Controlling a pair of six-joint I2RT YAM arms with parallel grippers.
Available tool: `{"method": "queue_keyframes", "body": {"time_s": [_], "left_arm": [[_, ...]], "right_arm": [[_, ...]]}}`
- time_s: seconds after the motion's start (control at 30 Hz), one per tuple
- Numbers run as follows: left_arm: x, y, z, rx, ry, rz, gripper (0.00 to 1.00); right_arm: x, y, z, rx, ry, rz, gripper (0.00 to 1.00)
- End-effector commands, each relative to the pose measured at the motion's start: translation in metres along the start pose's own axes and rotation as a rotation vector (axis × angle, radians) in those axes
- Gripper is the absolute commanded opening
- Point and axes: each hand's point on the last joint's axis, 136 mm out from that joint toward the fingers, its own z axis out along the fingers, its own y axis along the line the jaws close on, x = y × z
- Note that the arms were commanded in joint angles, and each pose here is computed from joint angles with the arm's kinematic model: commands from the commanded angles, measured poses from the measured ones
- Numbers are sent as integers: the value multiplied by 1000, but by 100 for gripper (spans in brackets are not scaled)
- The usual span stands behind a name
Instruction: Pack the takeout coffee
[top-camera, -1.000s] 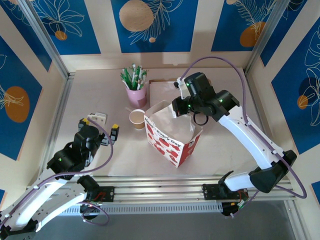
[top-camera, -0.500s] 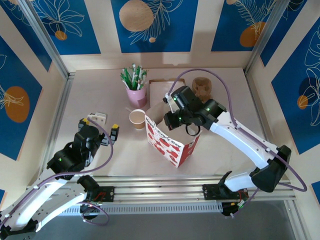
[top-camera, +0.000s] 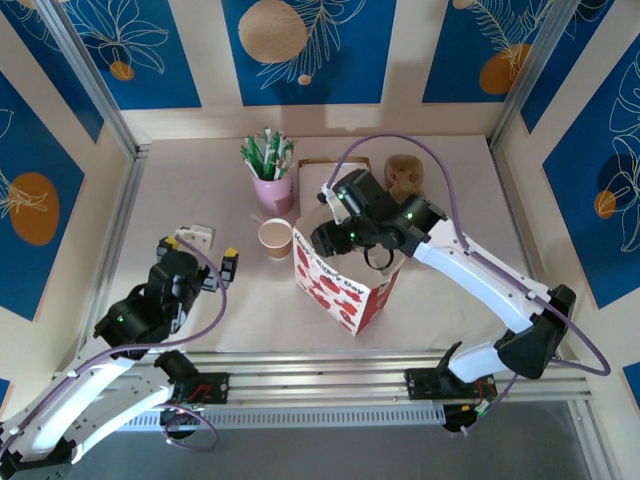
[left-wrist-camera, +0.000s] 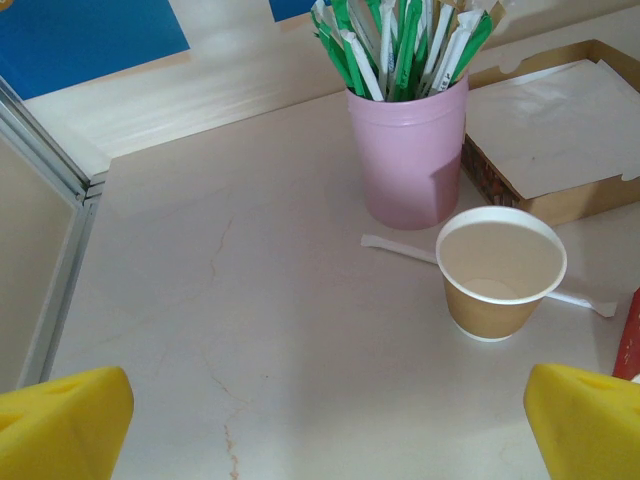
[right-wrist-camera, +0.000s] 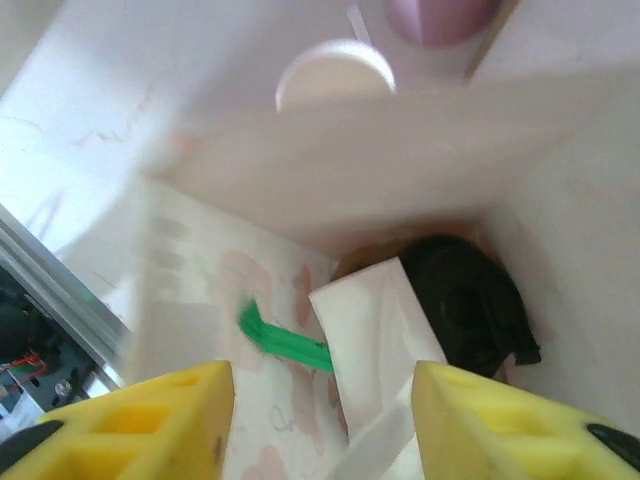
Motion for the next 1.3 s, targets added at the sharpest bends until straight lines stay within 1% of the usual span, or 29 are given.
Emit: {"method": "queue_keyframes", "body": {"time_s": [0.0,0.13,0.27,0.37,0.43,0.53,0.57,0.6,0.67,0.77,0.83,1.0,1.07,1.2,1.27], "left_arm": [[-1,1,1,-4,-4,3,100],[-2,2,1,-4,-6,1,100],[-2,1,1,-1,-6,1,100],[-2,1,1,0,-7,0,100],[-2,1,1,1,-7,0,100],[-2,-2,1,14,-11,-4,100],[-2,-2,1,16,-13,-6,100],[-3,-2,1,19,-15,-11,100],[-3,-4,1,28,-22,-20,100],[-5,-7,4,36,-23,-45,100],[-5,-5,7,11,-11,-84,100],[3,20,16,-164,7,-202,100],[10,23,22,-183,15,-217,100],[25,33,35,-247,13,-216,100],[33,37,41,-263,31,-218,100]], "right_arm": [[-16,11,-42,-26,-58,-32,59],[-28,-4,-77,43,-106,-30,62],[-29,-24,-103,109,-127,2,63],[-31,-29,-125,93,-199,23,65],[-33,-39,-141,110,-257,43,66],[-32,-63,-156,176,-334,86,76],[-30,-69,-158,189,-349,98,80],[-28,-75,-161,203,-376,115,86],[-19,-87,-161,229,-414,148,100],[-4,-103,-159,260,-479,168,99],[8,-121,-155,310,-526,205,99],[43,-181,-142,525,-619,311,99],[55,-200,-133,576,-642,305,99],[82,-241,-108,651,-644,379,99],[94,-262,-100,720,-682,417,99]]}}
